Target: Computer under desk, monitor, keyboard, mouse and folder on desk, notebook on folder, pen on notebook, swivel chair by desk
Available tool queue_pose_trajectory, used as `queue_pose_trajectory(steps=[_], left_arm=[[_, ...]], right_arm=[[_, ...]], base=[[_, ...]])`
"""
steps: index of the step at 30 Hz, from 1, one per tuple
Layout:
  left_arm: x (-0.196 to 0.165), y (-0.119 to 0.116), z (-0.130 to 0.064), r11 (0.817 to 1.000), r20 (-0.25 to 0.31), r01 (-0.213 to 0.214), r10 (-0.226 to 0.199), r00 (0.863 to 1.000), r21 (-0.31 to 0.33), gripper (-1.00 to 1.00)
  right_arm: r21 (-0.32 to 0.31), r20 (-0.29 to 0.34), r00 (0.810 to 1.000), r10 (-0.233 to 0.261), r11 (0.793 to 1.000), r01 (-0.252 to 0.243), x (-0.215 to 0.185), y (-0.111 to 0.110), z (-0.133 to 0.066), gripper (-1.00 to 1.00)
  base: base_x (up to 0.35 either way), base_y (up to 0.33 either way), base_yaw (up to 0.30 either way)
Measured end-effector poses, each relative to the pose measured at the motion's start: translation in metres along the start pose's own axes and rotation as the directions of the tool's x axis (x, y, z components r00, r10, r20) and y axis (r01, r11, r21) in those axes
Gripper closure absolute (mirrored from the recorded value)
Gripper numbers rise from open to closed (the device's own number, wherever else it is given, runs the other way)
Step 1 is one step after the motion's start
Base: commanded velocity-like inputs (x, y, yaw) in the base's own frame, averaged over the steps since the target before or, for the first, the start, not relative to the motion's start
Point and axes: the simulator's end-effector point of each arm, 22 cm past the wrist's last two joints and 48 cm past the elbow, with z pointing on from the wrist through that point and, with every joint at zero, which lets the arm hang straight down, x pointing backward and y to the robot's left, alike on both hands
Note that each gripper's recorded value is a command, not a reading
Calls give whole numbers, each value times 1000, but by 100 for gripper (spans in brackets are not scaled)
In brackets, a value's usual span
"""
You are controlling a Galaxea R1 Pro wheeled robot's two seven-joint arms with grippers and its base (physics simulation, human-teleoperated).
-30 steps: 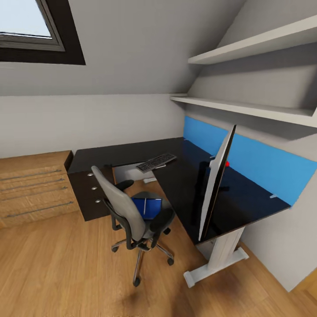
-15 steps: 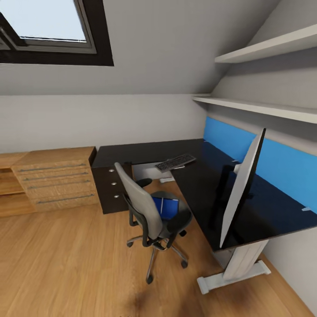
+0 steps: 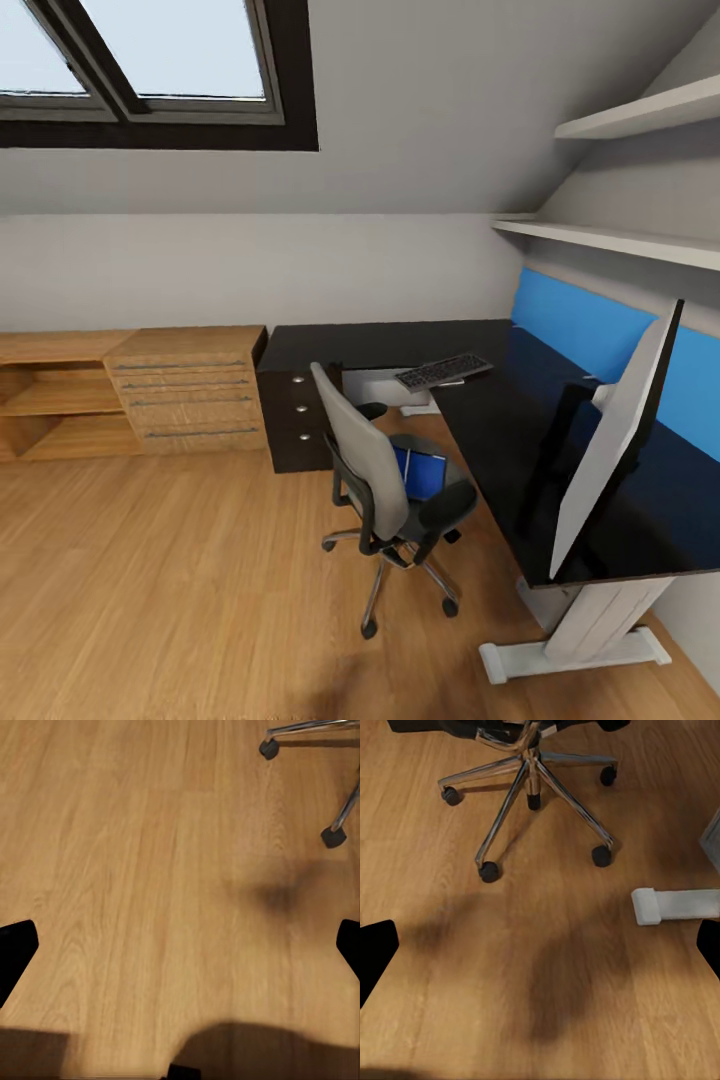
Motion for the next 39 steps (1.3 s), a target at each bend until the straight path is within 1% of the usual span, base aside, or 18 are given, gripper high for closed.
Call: queue_pose_trajectory(steps=[5, 11, 18, 22, 23, 26, 29, 32, 34, 39], left_arm=[[1, 0, 0, 1000, -2, 0, 0, 1000, 0, -100], [2, 0, 0, 1000, -5, -1, 1, 1000, -1, -100], [1, 0, -1, 1000, -3, 1, -1, 1000, -3, -100], [3, -5, -2, 1000, -7, 10, -10, 1000, -2, -100], [3, -9, -2, 1000, -10, 17, -17, 1000, -1, -100], [12, -21, -1, 1000, -32, 28, -27, 999, 12, -100], [16, -28, 0, 999, -33, 35, -34, 999, 18, -100], [17, -30, 2, 999, -20, 36, -36, 999, 21, -100], [17, -31, 4, 999, -10, 34, -34, 999, 24, -100], [23, -32, 9, 999, -9, 35, -34, 999, 24, -100]], right_arm=[[0, -4, 1000, 0, 1000, 0, 1, 0, 0, -100], [3, -12, 1000, 3, 1000, -3, 3, -1, -1, -100], [5, -14, 1000, 4, 1000, -4, 4, -1, -1, -100], [5, -21, 1000, 5, 1000, -5, 7, -1, -2, -100], [14, -15, 1000, 13, 1000, -13, 3, 0, 2, -100], [-5, -9, 1000, 20, 1000, -20, 3, 13, 7, -100], [-19, -4, 999, 32, 999, -32, 5, 25, 10, -100], [-23, -12, 999, 31, 999, -31, 11, 26, 11, -100], [-21, -19, 1000, 24, 999, -25, 16, 21, 11, -100], [-17, -32, 999, 20, 1000, -21, 26, 17, 15, -100]], base=[[-32, 0, 289], [-216, 0, 215], [-58, 0, 29], [-5, 0, 3], [0, 0, 0], [0, 0, 0], [0, 0, 0], [0, 0, 0], [0, 0, 0], [0, 0, 0]])
